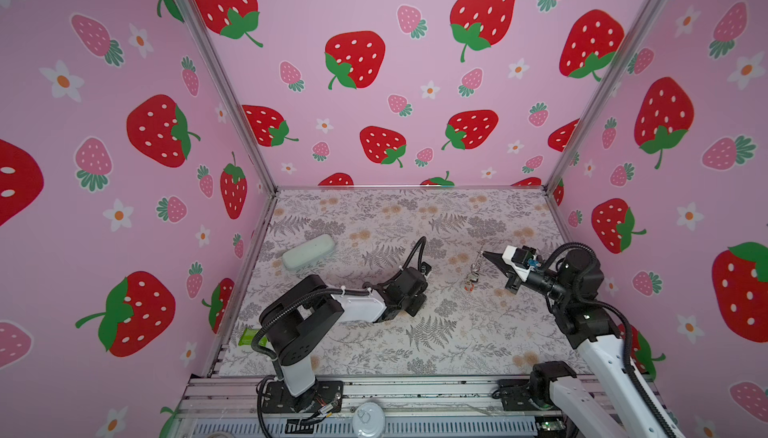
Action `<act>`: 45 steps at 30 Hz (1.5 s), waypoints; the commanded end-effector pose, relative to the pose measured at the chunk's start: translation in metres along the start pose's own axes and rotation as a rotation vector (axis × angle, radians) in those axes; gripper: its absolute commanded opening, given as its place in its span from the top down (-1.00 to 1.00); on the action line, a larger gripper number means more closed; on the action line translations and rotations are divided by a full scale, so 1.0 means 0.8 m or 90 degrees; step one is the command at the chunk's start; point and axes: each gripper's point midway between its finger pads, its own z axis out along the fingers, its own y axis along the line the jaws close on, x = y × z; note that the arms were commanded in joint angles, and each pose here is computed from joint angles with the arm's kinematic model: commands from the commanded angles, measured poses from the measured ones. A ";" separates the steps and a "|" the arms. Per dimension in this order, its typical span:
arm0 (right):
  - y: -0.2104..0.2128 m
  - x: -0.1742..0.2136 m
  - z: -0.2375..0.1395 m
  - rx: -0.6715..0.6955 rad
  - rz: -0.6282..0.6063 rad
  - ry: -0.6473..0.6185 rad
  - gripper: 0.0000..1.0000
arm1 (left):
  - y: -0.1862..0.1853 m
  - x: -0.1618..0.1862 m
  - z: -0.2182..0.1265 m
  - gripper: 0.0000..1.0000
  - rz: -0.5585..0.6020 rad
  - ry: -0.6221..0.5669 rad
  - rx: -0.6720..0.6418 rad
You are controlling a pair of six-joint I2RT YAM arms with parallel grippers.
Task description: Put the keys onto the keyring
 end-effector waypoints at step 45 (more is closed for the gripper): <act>0.046 0.010 0.088 -0.213 0.084 -0.074 1.00 | 0.010 -0.206 -0.210 1.00 0.388 -0.332 0.118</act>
